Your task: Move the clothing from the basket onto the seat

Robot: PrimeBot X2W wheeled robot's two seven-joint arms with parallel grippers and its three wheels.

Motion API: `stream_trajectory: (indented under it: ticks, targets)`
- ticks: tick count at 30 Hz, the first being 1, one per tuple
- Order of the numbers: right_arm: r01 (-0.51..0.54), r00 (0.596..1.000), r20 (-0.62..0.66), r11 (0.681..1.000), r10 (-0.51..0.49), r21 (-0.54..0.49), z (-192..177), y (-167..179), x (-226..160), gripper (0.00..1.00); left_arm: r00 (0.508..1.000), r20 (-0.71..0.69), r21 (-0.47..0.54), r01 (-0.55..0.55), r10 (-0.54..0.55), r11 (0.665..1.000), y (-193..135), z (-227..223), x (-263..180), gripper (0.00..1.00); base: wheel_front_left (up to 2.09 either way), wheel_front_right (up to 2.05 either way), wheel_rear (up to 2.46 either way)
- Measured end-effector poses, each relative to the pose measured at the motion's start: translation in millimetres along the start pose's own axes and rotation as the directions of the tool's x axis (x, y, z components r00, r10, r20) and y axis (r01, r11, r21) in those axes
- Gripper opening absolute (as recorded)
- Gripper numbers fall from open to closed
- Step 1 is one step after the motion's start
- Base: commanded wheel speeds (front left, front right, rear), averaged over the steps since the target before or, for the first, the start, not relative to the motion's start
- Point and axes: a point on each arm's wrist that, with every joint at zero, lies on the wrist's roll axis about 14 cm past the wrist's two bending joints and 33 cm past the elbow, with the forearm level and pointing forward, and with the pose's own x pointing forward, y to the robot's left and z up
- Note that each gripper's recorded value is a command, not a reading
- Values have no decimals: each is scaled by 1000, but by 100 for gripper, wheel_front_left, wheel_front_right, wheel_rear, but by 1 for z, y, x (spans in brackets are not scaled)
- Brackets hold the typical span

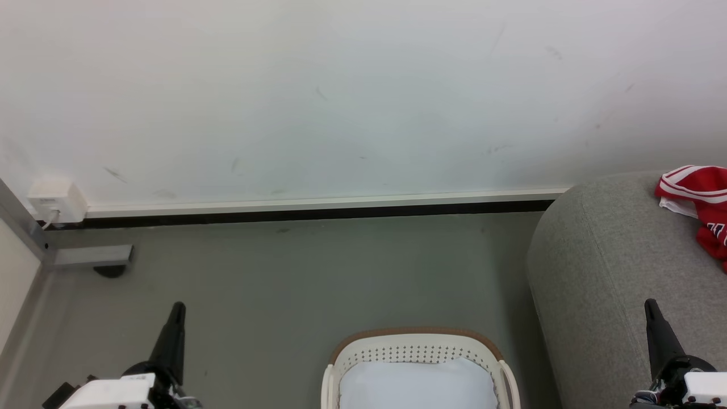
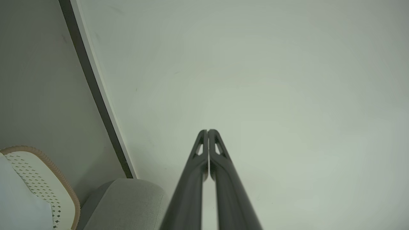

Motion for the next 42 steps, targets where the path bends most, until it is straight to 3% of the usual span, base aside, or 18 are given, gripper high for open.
stream_trajectory:
  ticks: [42]
  targets:
    - [0, 1000, 0, 1000, 0, 0, 0, 0, 0, 0, 1000, 0, 0, 0, 0, 1000, 0, 0, 0, 0, 0, 0, 0]
